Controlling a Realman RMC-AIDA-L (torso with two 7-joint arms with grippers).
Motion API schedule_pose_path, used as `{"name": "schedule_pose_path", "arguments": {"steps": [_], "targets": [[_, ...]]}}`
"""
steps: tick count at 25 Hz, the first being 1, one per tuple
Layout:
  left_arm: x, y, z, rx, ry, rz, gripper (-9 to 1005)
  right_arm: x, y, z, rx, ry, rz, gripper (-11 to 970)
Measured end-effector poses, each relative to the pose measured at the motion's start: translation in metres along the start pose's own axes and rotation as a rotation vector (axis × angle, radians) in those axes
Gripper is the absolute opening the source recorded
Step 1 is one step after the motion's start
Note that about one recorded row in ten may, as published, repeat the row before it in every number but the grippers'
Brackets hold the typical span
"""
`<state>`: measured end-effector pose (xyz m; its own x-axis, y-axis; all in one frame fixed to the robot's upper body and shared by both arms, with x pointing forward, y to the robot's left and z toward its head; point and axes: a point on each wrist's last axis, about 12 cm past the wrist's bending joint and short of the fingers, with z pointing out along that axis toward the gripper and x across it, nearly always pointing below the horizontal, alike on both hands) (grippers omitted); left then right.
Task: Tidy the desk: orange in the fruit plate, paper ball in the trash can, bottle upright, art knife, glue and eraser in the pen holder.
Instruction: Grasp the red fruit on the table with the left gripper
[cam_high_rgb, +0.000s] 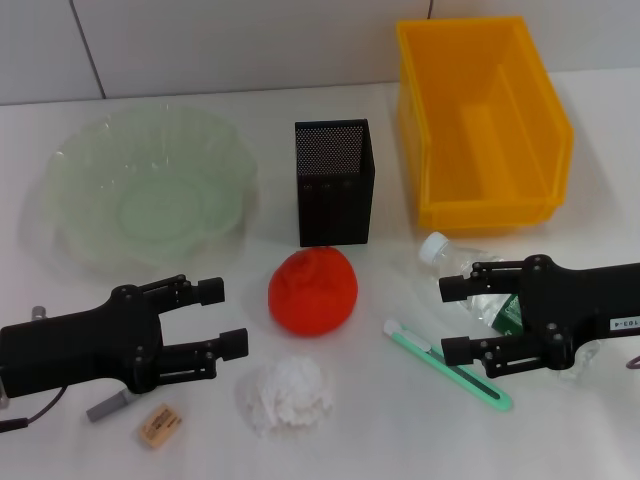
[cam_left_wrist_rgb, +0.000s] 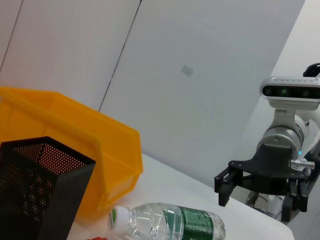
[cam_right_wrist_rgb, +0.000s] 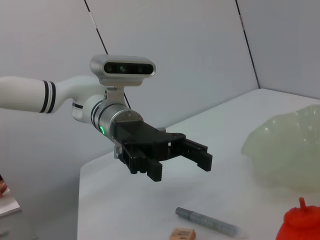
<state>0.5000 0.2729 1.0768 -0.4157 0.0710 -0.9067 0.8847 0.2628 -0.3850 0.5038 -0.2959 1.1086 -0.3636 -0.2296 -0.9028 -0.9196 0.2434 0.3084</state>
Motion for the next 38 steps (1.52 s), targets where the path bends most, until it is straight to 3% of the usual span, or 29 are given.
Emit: {"name": "schedule_pose_path", "arguments": {"steps": [23,31,38], "targets": [[-0.002,0.002,0.007,-0.014,-0.012,0.030,829,0.009,0.001,-0.003,0.031,-0.002,-0.013,797],[-0.019,0.023,0.043,-0.104,0.007,0.139,828,0.017,0.006,-0.012,0.052,-0.002,0.002,797],[-0.016,0.030,0.064,-0.135,0.101,0.233,825,0.026,0.011,-0.019,0.077,-0.007,0.022,798]]}}
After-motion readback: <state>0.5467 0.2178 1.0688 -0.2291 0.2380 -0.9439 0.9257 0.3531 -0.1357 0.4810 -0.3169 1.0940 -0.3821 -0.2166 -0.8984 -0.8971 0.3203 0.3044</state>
